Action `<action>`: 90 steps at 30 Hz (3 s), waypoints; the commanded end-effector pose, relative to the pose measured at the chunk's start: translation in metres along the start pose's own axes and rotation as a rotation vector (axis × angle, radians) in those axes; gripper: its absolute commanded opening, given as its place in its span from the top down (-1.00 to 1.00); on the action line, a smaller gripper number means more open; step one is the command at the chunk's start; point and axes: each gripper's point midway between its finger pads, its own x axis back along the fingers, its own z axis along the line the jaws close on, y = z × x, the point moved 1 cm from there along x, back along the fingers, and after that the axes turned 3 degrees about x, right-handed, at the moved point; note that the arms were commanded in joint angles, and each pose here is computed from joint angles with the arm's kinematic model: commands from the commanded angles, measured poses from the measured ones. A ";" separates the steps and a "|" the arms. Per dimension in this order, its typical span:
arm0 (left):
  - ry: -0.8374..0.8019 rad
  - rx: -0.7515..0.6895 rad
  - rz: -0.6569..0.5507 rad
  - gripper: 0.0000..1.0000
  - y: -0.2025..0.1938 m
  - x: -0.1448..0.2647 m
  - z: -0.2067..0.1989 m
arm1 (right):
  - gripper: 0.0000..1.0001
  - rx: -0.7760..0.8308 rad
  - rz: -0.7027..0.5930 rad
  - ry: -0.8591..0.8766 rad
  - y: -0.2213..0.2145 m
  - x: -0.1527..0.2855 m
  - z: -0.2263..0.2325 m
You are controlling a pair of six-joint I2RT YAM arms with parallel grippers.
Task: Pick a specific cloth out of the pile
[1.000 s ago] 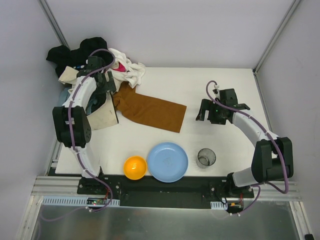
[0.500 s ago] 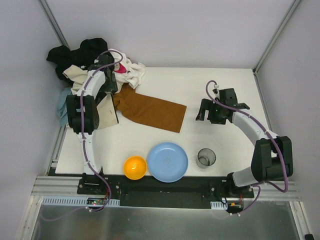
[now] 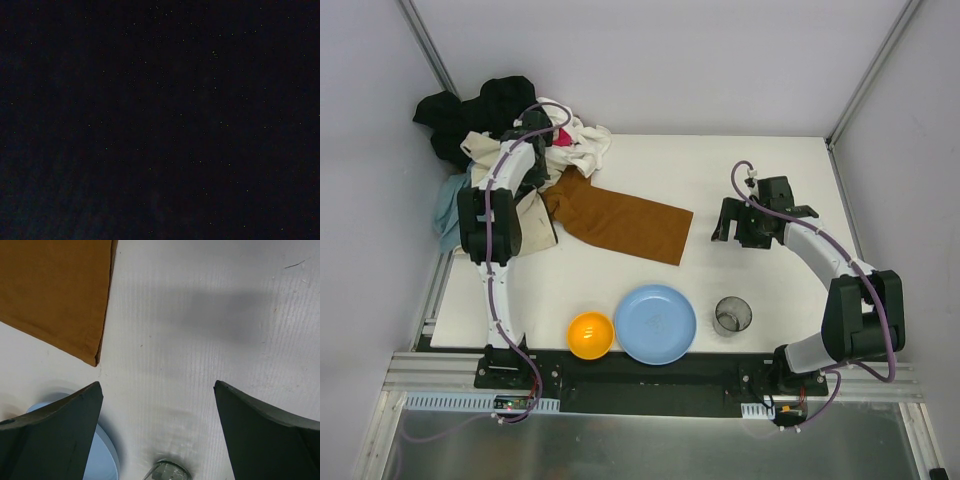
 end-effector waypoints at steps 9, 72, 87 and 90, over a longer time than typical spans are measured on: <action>-0.046 0.050 -0.288 1.00 0.074 0.120 0.031 | -0.91 0.070 -0.065 0.044 0.024 0.011 0.025; -0.114 0.215 -0.295 1.00 0.078 0.140 0.100 | -0.98 -0.185 0.005 0.627 0.062 -0.219 0.396; -0.113 0.221 -0.273 1.00 0.072 0.134 0.098 | 0.99 -0.251 -0.005 0.656 0.064 -0.231 0.393; -0.107 0.225 -0.269 1.00 0.070 0.133 0.100 | 0.99 -0.220 -0.018 0.658 0.075 -0.215 0.384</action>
